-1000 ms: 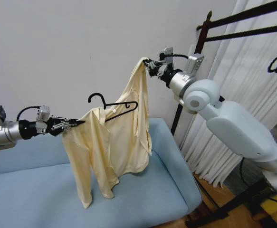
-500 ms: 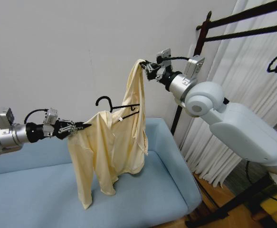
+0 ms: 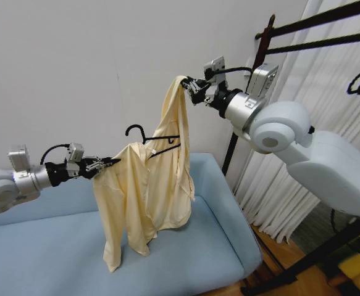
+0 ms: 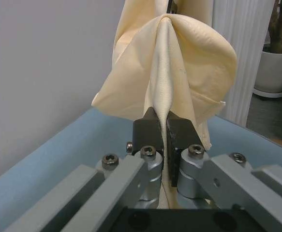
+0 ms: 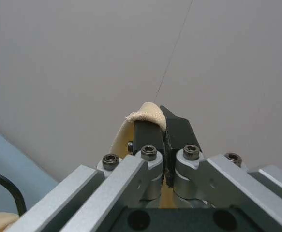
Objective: Pick up the clothes from the sofa and hang them on the clothes hanger.
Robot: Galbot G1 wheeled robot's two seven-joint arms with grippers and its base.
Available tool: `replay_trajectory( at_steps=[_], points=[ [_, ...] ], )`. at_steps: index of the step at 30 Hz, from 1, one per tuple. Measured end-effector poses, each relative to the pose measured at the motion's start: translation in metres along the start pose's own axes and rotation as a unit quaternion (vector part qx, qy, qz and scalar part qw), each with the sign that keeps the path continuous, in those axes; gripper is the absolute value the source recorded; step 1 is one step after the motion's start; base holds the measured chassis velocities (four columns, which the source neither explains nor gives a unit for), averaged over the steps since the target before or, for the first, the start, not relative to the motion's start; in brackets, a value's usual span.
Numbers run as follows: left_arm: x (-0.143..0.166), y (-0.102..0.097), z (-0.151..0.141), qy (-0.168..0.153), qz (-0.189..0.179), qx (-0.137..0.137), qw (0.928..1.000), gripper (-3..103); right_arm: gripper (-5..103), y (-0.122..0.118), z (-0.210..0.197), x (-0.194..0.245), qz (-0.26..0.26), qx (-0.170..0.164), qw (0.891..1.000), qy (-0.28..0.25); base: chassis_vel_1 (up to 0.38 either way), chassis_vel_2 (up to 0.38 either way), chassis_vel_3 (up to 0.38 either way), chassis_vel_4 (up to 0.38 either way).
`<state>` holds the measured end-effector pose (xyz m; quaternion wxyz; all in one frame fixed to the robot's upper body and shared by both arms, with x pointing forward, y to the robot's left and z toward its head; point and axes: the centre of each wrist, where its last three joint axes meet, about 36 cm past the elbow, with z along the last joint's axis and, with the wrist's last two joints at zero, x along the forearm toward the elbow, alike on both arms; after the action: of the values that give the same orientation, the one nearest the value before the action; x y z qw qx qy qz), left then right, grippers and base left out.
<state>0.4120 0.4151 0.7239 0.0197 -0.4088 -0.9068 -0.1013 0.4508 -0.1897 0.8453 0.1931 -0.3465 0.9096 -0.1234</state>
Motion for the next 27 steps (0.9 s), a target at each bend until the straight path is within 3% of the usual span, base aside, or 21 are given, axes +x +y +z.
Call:
replay_trajectory(
  at_steps=[6,14,21,27],
  points=[
    [-0.004,-0.008,0.001,0.002,-0.029,0.000,0.9996,2,1,0.005,-0.022,-0.007,0.017,-0.022,1.000,0.010,0.000,0.000,0.000,0.000],
    [-0.007,-0.017,0.004,0.008,-0.078,0.002,0.9969,2,1,0.002,-0.048,-0.006,0.034,-0.021,0.999,0.016,0.000,0.000,0.000,0.000],
    [-0.009,-0.024,-0.002,0.001,-0.087,-0.004,0.9962,2,1,0.023,-0.036,-0.002,0.018,-0.018,0.999,0.037,0.000,0.000,0.000,0.000],
    [-0.008,-0.031,-0.009,-0.025,-0.097,0.003,0.9950,2,1,0.032,-0.001,0.009,0.010,-0.036,0.996,0.081,0.000,0.000,0.000,0.000]
  ],
)
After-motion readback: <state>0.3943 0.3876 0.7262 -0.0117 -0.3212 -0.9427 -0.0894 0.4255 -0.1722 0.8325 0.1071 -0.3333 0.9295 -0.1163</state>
